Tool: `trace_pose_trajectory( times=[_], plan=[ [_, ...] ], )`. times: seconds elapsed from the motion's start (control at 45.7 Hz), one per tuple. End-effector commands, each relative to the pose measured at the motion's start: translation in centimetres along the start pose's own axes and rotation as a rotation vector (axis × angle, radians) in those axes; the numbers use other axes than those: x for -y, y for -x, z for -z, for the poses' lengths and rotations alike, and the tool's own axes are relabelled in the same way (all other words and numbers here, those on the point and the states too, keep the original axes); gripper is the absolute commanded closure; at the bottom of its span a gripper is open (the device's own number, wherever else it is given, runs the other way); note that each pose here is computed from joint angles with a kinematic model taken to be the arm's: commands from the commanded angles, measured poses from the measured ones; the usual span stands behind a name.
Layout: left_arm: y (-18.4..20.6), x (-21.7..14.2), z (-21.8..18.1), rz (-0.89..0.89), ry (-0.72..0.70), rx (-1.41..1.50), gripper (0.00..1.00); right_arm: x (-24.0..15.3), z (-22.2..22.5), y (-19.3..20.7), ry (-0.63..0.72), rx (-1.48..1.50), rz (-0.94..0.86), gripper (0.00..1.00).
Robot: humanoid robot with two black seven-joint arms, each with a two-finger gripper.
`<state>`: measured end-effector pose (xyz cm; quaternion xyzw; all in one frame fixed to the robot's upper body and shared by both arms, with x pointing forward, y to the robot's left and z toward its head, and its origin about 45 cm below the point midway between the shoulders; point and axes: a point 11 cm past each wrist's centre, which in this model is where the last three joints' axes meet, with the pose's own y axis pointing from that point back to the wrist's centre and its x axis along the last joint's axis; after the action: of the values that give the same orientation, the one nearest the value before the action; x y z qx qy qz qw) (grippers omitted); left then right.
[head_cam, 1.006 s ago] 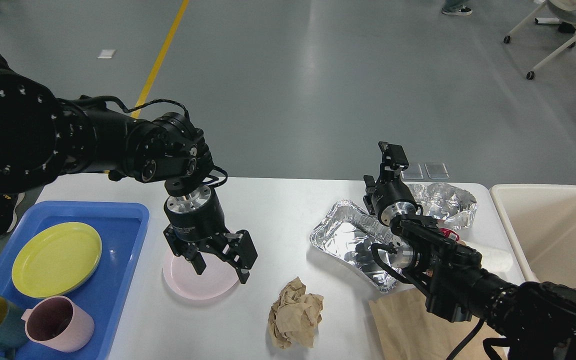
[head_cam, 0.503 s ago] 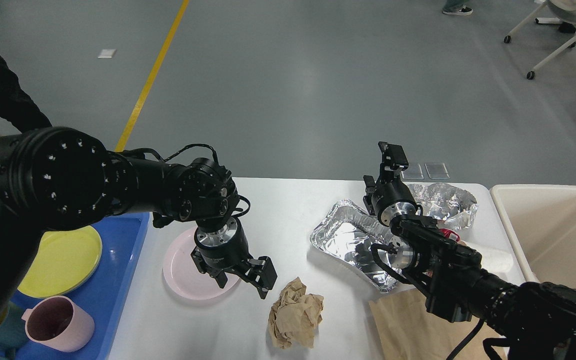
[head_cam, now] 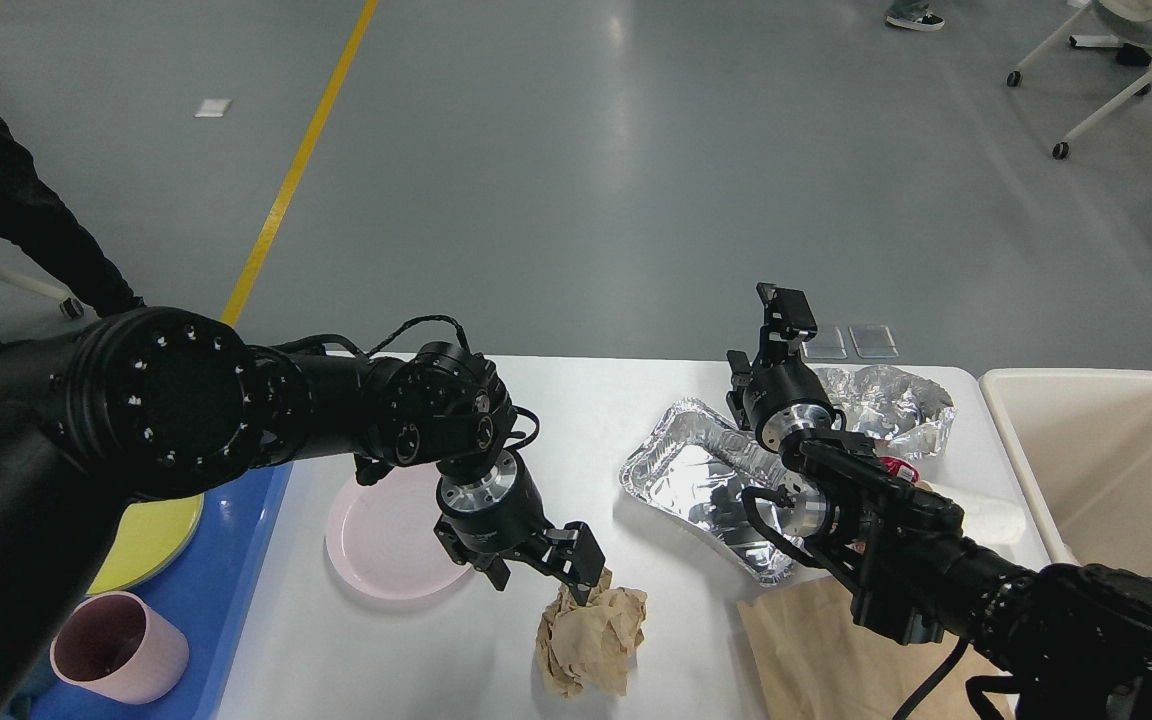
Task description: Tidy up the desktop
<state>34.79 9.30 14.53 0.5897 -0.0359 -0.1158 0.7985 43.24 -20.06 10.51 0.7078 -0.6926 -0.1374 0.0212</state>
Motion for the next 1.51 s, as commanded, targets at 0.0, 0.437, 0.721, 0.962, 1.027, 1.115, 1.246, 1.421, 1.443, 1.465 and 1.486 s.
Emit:
trace_pose_trajectory(
  times=[0.0,0.437,0.721,0.962,1.027,1.115,1.246,1.421,1.443,1.465,1.486],
  plan=[
    [0.0,0.2,-0.1,0.0,0.004,-0.002,0.08,0.0,0.0,0.0,0.0,0.0,0.0,0.0],
    [0.3,-4.5,6.3,0.102,-0.181,-0.062,0.07,0.0,0.0,0.0,0.0,0.0,0.0,0.0],
    [1.0,-7.1,13.2,0.06,-0.211,-0.215,0.07,0.0,0.0,0.0,0.0,0.0,0.0,0.0],
    [2.0,-6.4,17.9,-0.009,-0.222,-0.309,0.07,0.0,0.0,0.0,0.0,0.0,0.0,0.0],
    [1.9,-6.1,18.5,-0.018,-0.224,-0.32,0.07,0.0,0.0,0.0,0.0,0.0,0.0,0.0],
    [1.5,-6.0,19.3,-0.044,-0.233,-0.329,0.07,0.0,0.0,0.0,0.0,0.0,0.0,0.0],
    [0.9,-5.6,20.6,-0.092,-0.248,-0.344,0.07,0.0,0.0,0.0,0.0,0.0,0.0,0.0],
    [0.7,-5.1,21.9,-0.135,-0.266,-0.356,0.07,0.0,0.0,0.0,0.0,0.0,0.0,0.0],
    [0.7,-5.0,22.0,-0.141,-0.268,-0.357,0.07,0.0,0.0,0.0,0.0,0.0,0.0,0.0],
    [0.7,-5.0,22.1,-0.145,-0.271,-0.357,0.07,0.0,0.0,0.0,0.0,0.0,0.0,0.0],
    [0.7,-4.9,22.2,-0.152,-0.272,-0.358,0.07,0.0,0.0,0.0,0.0,0.0,0.0,0.0]
  ],
)
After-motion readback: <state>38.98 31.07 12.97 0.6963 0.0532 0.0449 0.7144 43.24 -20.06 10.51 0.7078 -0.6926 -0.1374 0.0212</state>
